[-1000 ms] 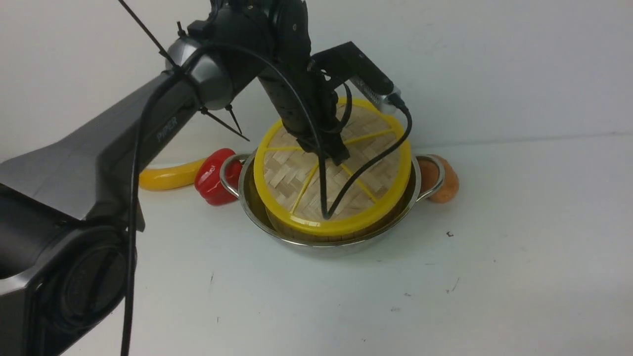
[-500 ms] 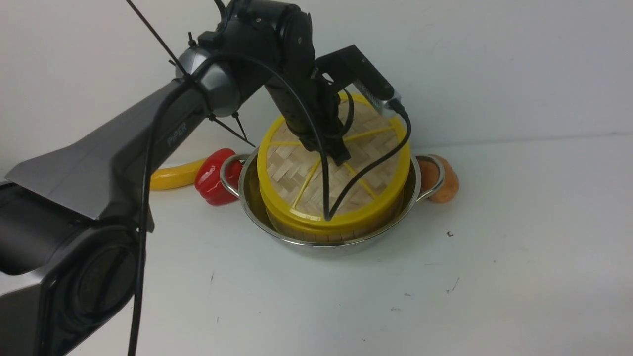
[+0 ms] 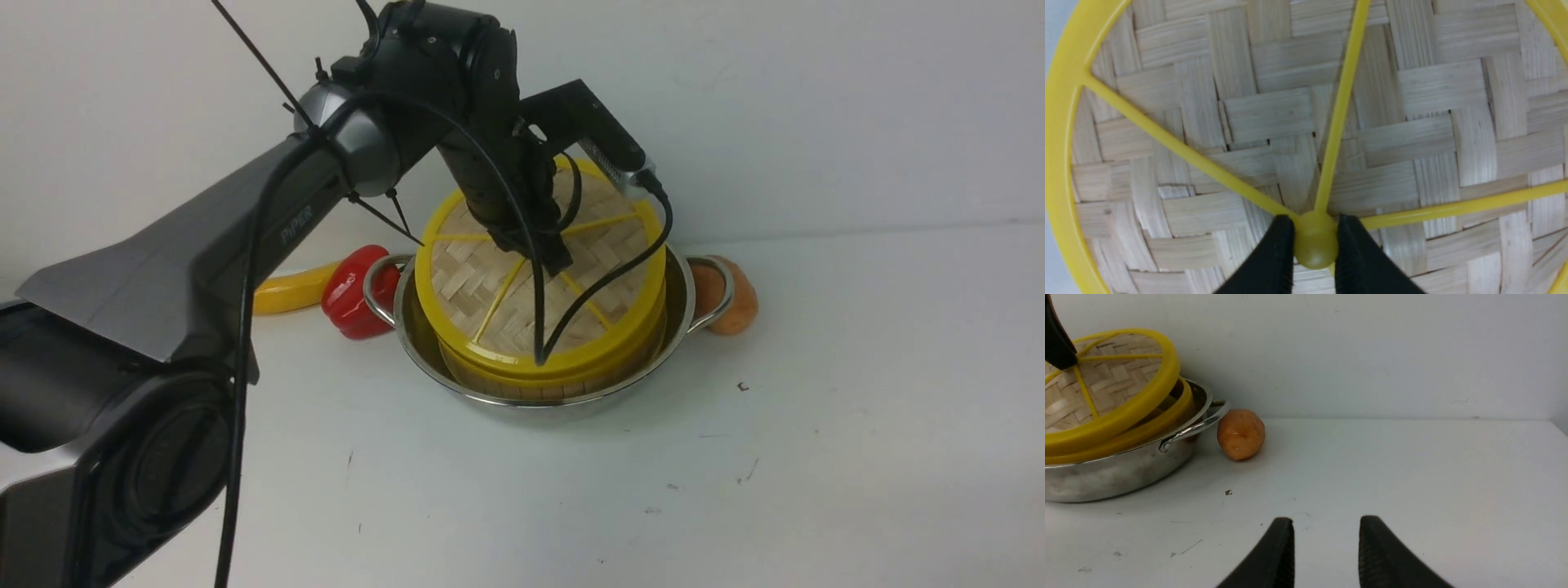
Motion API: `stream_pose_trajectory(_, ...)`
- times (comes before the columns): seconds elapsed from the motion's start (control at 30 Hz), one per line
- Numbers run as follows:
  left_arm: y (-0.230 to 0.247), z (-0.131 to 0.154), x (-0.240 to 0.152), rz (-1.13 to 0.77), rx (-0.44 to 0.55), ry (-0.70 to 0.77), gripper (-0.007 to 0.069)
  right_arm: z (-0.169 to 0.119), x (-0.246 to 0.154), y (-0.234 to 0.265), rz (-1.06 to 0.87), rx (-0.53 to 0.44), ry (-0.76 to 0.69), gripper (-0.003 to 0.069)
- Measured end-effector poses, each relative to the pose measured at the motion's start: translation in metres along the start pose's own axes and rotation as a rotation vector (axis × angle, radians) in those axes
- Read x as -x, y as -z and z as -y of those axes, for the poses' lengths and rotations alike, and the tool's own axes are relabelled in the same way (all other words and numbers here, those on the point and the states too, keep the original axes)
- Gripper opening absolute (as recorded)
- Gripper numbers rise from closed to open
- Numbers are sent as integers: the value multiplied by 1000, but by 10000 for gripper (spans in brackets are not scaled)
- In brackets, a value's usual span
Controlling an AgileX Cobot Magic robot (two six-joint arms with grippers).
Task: Place the steamer in the pot on the white table, and put the lid on the steamer.
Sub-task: 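Place the yellow bamboo steamer lid onto the steamer in the pot with the left gripper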
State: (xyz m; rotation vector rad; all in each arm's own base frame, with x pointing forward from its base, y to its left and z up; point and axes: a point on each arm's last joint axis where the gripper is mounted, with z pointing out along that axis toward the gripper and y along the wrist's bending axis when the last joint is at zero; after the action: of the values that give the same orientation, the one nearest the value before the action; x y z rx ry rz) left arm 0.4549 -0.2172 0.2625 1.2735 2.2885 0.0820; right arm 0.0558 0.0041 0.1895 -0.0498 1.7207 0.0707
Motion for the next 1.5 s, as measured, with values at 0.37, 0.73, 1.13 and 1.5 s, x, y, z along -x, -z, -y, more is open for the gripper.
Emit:
stream_pose_trajectory(0.37,0,0,0,5,-2,2,118,0,0,0,0,0,0,243)
stream_pose_trajectory(0.73,0,0,0,4,-5,13,118,0,0,0,0,0,0,243)
stream_pose_trajectory(1.13,0,1,0,-1,-8,73,141,0,0,0,0,0,0,243)
stream_pose_trajectory(1.5,0,1,0,-3,-7,101,398,0,0,0,0,0,0,243)
